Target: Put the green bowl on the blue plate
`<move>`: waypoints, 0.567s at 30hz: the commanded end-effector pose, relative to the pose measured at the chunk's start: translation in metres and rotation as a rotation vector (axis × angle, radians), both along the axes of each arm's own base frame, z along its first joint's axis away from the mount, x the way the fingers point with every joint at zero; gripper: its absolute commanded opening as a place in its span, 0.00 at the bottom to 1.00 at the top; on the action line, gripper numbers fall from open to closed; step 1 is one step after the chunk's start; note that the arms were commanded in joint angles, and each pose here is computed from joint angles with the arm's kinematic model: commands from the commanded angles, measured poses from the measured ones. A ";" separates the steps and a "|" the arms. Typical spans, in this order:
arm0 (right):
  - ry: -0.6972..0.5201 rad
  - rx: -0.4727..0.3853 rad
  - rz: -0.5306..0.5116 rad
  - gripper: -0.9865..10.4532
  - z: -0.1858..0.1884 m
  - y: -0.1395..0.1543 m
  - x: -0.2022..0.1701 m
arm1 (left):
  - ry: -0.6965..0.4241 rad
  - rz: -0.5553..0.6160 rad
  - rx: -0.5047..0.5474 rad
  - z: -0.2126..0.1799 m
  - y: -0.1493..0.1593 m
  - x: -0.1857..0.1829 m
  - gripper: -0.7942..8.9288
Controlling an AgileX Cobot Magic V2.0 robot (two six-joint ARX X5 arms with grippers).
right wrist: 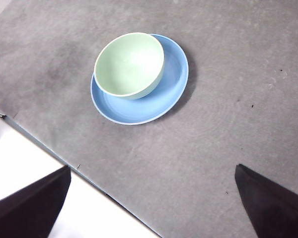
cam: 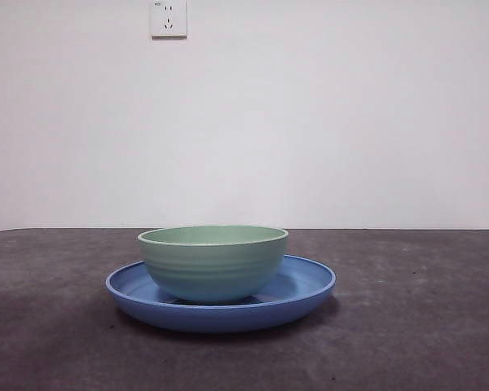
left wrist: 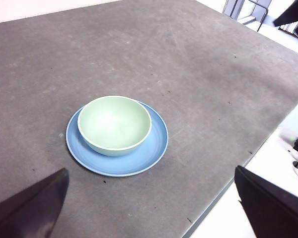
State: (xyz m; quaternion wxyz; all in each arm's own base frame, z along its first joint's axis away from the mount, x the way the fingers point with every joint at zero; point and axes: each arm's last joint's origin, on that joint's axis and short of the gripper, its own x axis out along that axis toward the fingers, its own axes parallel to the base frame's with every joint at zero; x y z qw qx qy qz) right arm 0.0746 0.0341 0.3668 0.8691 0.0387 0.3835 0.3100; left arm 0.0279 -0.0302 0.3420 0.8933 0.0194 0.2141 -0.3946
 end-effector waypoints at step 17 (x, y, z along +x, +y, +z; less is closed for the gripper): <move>-0.226 0.006 -0.035 0.57 0.009 -0.018 -0.055 | -0.009 0.000 -0.015 0.003 0.000 0.000 0.57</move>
